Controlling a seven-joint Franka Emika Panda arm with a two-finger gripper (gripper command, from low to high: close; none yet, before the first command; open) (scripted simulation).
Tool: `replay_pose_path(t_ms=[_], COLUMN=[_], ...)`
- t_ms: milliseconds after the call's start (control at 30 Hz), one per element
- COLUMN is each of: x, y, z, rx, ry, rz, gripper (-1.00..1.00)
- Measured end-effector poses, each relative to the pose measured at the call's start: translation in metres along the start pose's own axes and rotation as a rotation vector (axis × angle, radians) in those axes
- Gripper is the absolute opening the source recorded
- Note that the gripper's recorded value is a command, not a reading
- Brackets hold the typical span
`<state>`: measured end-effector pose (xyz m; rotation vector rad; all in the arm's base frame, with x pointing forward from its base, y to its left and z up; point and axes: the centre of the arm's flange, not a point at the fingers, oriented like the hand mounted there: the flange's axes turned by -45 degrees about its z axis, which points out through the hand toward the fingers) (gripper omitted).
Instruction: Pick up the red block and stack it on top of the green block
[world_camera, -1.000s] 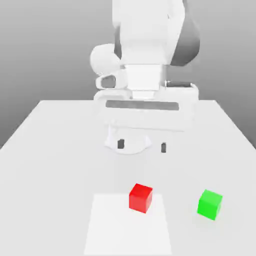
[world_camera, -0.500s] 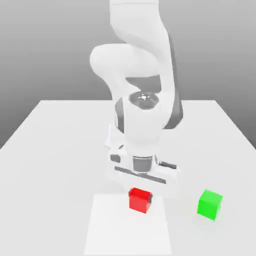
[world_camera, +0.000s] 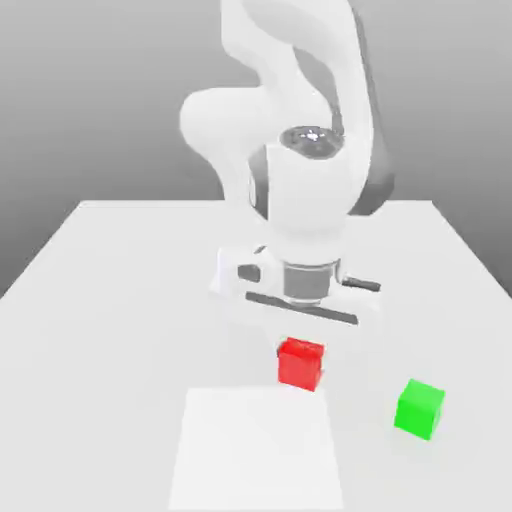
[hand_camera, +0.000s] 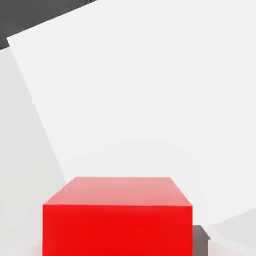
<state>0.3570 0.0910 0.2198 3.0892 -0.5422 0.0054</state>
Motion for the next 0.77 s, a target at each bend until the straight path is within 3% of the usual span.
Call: replay_pose_path(t_ms=[367, 633, 667, 767], x=[-0.050, -0.047, -0.048, -0.048], y=[-0.121, -0.127, -0.126, -0.126], z=[-0.025, 0.027, 0.034, 0.034], rx=[0.005, 0.006, 0.006, 0.006], ry=[-0.002, 0.000, -0.001, -0.001], rz=[-0.167, -0.158, -0.159, -0.159], gripper=[-1.00, -1.00, 1.00, 1.00])
